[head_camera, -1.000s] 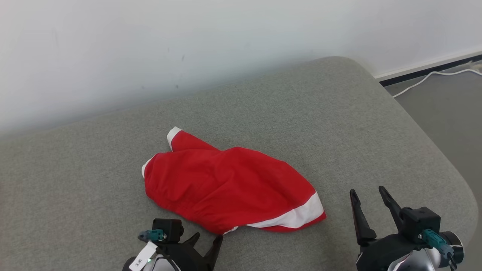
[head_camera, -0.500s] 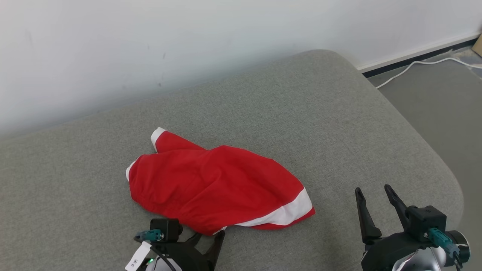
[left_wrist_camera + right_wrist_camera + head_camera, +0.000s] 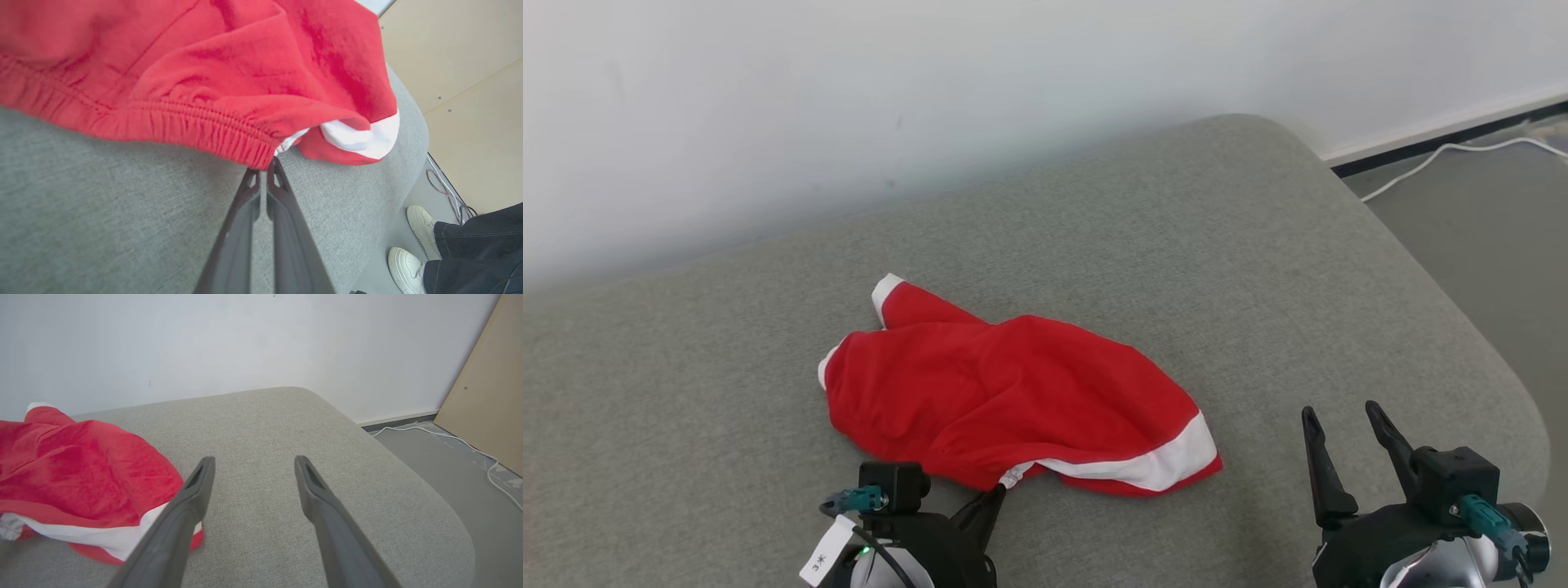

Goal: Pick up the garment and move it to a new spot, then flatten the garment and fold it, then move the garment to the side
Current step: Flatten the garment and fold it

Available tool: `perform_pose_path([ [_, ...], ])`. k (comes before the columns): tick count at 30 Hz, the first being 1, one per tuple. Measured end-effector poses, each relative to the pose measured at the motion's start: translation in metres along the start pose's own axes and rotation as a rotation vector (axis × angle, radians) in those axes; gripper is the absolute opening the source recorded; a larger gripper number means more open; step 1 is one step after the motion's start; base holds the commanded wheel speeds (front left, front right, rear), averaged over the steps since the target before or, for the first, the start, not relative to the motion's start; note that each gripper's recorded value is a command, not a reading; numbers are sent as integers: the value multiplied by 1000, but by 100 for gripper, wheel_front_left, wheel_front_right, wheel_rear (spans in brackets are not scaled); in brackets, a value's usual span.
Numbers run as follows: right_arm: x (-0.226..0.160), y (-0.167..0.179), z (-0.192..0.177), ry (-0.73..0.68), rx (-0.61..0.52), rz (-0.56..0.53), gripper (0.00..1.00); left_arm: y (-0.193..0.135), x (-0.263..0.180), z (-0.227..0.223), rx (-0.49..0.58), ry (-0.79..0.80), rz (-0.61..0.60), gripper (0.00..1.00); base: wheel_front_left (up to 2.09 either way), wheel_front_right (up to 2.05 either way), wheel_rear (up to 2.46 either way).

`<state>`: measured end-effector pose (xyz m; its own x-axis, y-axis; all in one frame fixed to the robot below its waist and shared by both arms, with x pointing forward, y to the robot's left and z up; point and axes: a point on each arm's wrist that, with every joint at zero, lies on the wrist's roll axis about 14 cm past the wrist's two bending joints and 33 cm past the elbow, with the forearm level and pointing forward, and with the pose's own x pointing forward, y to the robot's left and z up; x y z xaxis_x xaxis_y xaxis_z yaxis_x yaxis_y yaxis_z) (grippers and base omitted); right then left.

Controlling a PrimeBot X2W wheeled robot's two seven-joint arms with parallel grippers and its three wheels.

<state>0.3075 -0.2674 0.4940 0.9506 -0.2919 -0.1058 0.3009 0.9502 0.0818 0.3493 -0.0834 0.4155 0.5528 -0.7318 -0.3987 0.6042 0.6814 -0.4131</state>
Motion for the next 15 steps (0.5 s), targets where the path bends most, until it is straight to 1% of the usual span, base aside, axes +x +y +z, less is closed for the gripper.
perform_pose_path([
  [4,2,3,0,0,1,10,100,4,-4,6,-1,-29,14,0,0,0,0],
  [8,3,11,-2,5,4,32,100,11,-11,22,19,-86,33,0,0,0,0],
  [11,4,16,-4,9,6,47,100,27,-22,43,67,-152,72,0,0,0,0],
  [15,7,24,-3,0,8,66,100,54,-43,71,101,-256,167,0,0,0,0],
])
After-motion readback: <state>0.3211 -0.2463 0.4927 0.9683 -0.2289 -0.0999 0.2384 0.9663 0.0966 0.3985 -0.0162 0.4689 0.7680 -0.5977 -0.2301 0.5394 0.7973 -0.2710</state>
